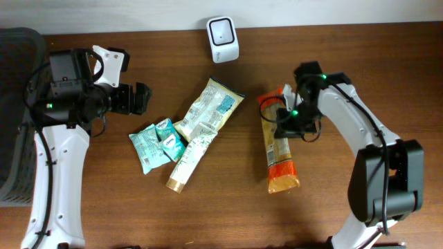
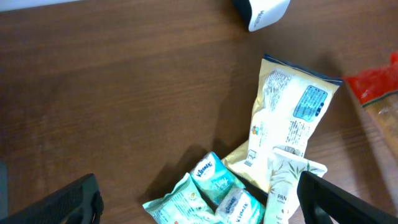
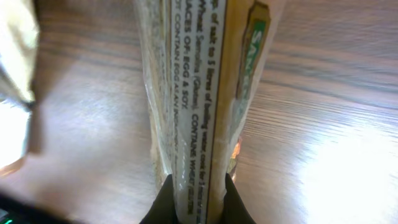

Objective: Scan the item barcode
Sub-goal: 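Regrasp the spaghetti pack at its middle with the right gripper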

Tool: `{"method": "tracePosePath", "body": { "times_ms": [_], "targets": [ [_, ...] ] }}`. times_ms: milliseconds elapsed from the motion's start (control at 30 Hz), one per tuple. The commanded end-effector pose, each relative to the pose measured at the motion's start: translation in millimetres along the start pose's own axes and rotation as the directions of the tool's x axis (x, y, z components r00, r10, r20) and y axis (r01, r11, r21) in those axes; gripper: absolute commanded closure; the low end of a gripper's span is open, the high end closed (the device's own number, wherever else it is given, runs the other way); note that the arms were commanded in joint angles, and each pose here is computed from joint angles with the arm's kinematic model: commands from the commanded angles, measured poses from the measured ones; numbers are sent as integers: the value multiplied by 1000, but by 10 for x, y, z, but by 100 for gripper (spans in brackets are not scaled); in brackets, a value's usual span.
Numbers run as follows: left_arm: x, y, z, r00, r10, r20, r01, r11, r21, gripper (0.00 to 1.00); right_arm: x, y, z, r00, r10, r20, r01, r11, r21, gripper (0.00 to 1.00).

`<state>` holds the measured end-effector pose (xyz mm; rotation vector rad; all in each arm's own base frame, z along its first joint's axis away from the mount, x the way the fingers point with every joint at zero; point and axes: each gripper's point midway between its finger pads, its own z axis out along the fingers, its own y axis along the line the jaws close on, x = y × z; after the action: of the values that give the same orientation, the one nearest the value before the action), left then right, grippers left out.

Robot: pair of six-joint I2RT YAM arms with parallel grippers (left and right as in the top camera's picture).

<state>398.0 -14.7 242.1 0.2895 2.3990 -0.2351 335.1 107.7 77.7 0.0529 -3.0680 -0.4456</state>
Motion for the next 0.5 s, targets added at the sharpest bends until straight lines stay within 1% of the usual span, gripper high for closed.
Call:
{"method": "tracePosePath", "body": {
  "times_ms": [0,100,200,267,333,467],
  "targets": [
    [-74,-6,-93,999,24,28,-24,1000,-8,1,-134,59,-284,990,8,139,-40,973,229,96],
    [-74,-6,-93,999,24,28,-24,1000,-8,1,-46,96,-33,995,-3,98,-32,938,345,96],
    [-74,-7,-93,999,24,28,-24,1000,-7,1,12,113,324,1000,-14,8,10,925,380,96],
    [-74,-6,-93,999,24,28,-24,1000,-8,1,8,129,517,1000,-13,-27,22,929,370,96],
    [-74,-6,-93,999,24,28,-24,1000,-8,1,-38,199,697,999,-11,-38,23,947,322,96],
    [-74,-6,-93,999,24,28,-24,1000,-8,1,-113,358,792,999,-25,-25,30,972,234,95]
  ]
}}
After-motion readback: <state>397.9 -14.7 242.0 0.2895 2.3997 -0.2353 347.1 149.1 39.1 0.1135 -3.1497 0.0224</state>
